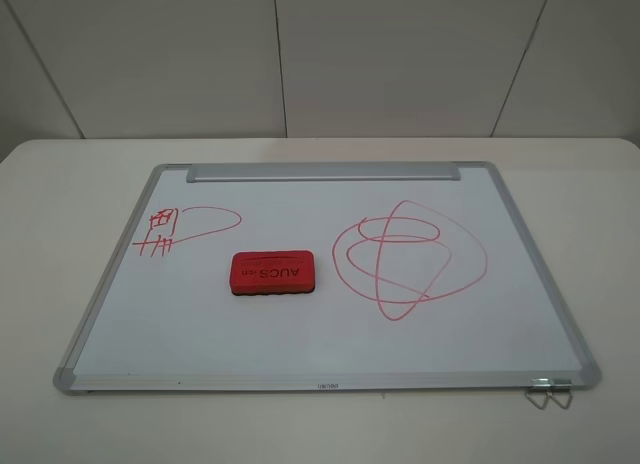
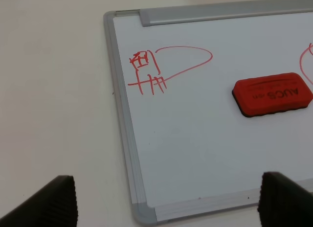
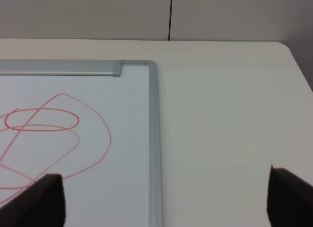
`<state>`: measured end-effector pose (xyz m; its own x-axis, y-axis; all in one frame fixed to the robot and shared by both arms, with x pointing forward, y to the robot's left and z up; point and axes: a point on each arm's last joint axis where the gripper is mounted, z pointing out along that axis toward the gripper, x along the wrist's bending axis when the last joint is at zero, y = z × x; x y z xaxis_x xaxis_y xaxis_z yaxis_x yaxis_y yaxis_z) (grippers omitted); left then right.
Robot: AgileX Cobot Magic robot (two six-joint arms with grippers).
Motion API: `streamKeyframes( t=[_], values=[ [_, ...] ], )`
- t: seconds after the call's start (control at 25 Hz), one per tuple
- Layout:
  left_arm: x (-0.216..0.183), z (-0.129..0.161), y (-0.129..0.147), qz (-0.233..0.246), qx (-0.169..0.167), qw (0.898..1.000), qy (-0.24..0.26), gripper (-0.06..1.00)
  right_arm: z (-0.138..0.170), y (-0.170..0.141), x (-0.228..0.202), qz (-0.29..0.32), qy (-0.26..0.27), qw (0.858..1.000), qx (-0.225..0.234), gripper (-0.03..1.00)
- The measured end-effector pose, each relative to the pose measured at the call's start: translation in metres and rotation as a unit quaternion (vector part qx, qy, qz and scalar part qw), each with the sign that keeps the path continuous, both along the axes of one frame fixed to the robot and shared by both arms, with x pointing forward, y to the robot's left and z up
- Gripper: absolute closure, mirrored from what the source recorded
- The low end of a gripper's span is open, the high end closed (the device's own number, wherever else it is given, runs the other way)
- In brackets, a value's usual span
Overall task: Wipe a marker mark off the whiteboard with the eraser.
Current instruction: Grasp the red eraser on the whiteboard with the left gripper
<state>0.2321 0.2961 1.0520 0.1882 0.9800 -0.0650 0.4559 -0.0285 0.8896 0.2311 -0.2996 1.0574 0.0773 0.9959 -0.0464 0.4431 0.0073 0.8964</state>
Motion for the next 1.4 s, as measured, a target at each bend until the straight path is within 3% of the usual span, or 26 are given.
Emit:
streamKeyframes(
  t=[1.4],
  values=[
    [0.0000, 0.0000, 0.0000, 0.000, 0.000, 1.000, 0.000, 0.20, 0.0000, 0.0000, 0.0000, 0.000, 0.000, 1.000, 0.000, 0.26]
  ],
)
